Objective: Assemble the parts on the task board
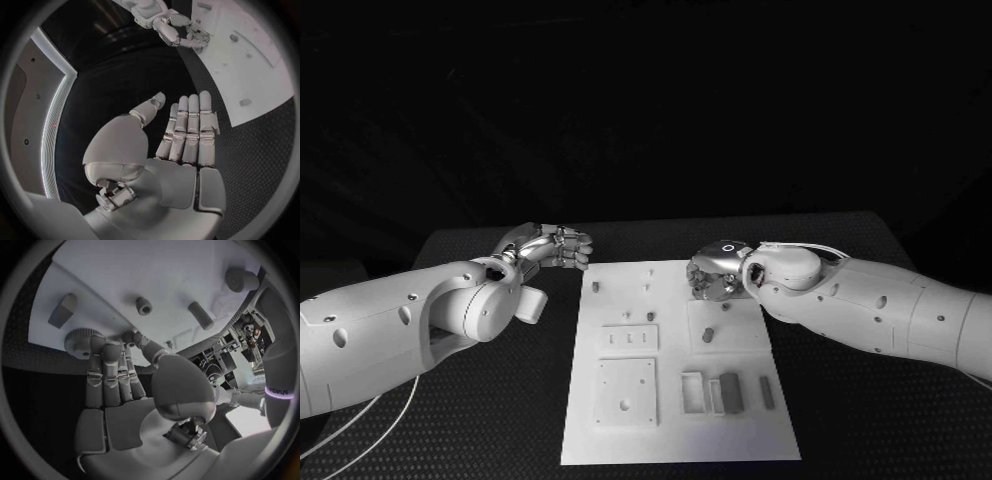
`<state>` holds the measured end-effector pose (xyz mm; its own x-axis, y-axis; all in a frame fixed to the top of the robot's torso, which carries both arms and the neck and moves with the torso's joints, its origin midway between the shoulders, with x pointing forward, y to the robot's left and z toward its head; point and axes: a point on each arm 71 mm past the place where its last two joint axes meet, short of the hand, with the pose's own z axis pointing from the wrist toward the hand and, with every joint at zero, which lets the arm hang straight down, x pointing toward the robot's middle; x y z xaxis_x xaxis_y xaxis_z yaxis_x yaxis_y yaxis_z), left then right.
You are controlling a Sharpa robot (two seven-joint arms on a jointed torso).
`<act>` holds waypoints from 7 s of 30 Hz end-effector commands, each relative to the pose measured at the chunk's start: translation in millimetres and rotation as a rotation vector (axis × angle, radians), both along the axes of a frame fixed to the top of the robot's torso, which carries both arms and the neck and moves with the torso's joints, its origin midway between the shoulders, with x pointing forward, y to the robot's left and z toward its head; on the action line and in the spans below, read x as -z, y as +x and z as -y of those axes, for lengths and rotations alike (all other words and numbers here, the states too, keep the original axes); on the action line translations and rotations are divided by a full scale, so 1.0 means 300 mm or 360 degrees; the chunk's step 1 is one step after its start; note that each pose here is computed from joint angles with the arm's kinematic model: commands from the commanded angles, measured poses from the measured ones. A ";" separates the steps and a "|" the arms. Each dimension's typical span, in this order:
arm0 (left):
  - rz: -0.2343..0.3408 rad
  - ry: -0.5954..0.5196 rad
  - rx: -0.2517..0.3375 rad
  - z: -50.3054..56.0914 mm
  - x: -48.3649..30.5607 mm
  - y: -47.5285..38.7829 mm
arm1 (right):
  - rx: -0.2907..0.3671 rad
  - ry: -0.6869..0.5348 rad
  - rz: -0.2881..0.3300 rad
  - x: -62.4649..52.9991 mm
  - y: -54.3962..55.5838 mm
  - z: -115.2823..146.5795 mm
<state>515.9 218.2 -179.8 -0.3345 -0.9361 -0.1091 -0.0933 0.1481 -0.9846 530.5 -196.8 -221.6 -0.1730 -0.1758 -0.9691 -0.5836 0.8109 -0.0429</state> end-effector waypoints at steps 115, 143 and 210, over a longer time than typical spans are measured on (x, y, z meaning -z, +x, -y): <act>0.0036 -0.0015 0.0070 0.057 -0.040 0.012 | -0.0122 -0.0077 0.0560 -0.030 0.051 -0.356; 0.0042 -0.0015 0.0071 0.056 -0.051 0.013 | -0.0088 0.0020 0.0522 -0.017 0.066 -0.339; 0.0051 -0.0032 0.0079 0.020 -0.053 0.020 | 0.0364 0.0218 -0.0062 -0.097 0.106 0.131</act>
<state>522.4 215.1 -165.6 -0.3607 -0.9262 -0.1095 -0.0639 0.1417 -0.9878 563.7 -239.2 -188.7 -0.1933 0.0079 -0.9811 -0.3652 0.9275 0.0794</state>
